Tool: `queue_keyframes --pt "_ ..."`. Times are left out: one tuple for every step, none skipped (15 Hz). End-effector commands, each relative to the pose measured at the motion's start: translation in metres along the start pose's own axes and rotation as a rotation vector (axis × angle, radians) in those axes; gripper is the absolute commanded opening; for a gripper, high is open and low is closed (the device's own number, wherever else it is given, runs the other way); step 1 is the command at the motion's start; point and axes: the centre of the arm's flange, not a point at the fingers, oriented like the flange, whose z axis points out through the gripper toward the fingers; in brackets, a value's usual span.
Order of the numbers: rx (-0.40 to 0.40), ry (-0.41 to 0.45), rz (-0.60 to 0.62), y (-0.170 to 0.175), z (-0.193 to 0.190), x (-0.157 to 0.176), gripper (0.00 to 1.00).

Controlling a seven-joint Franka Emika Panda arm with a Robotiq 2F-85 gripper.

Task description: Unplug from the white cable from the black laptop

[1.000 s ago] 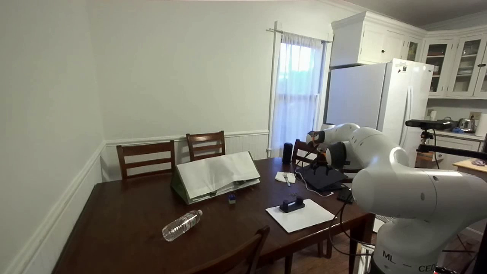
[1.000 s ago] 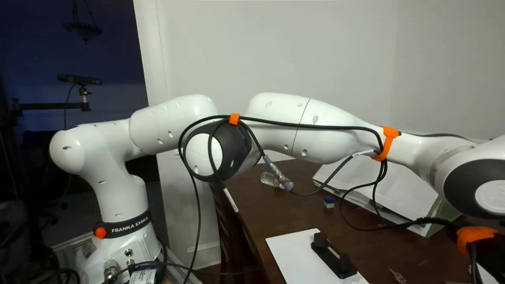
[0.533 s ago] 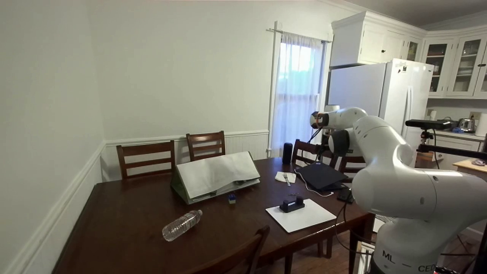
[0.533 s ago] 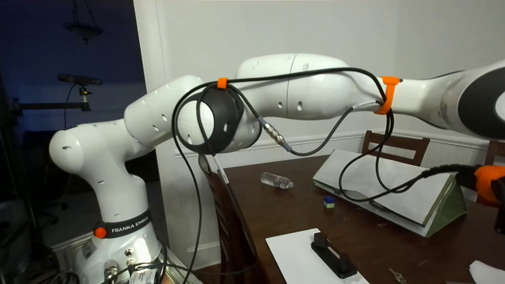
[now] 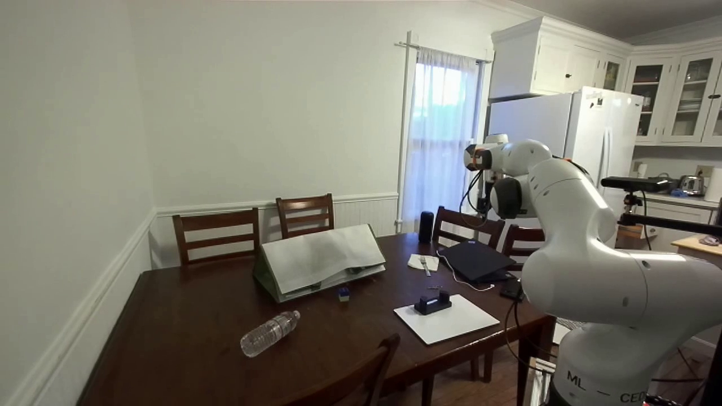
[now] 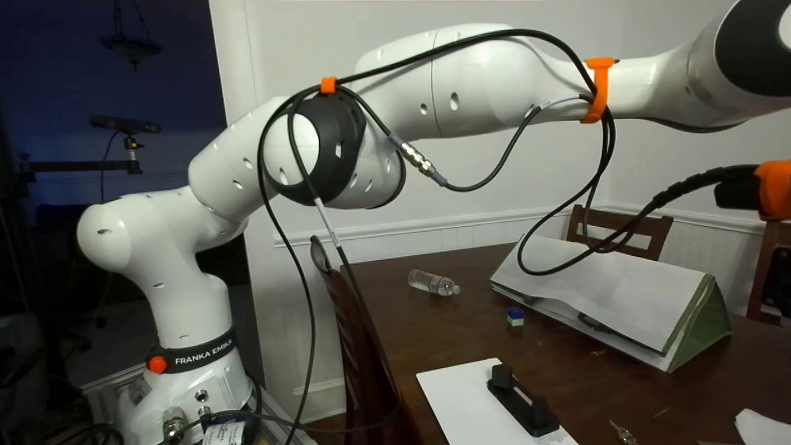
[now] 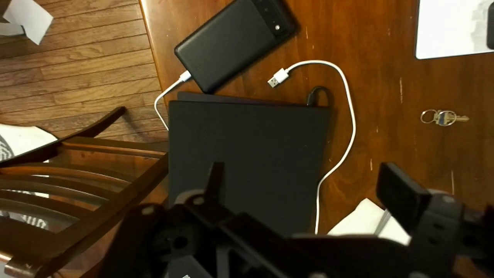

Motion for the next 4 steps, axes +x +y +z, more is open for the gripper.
queue_keyframes --pt "0.0 0.001 0.0 -0.0002 -0.0005 0.0001 1.0" --pt "0.001 -0.001 0.0 -0.001 0.0014 0.0008 1.0" --pt "0.002 -0.003 -0.002 -0.0022 0.0043 0.0017 1.0" --pt "0.003 -0.005 -0.003 -0.0031 0.0062 0.0023 1.0"
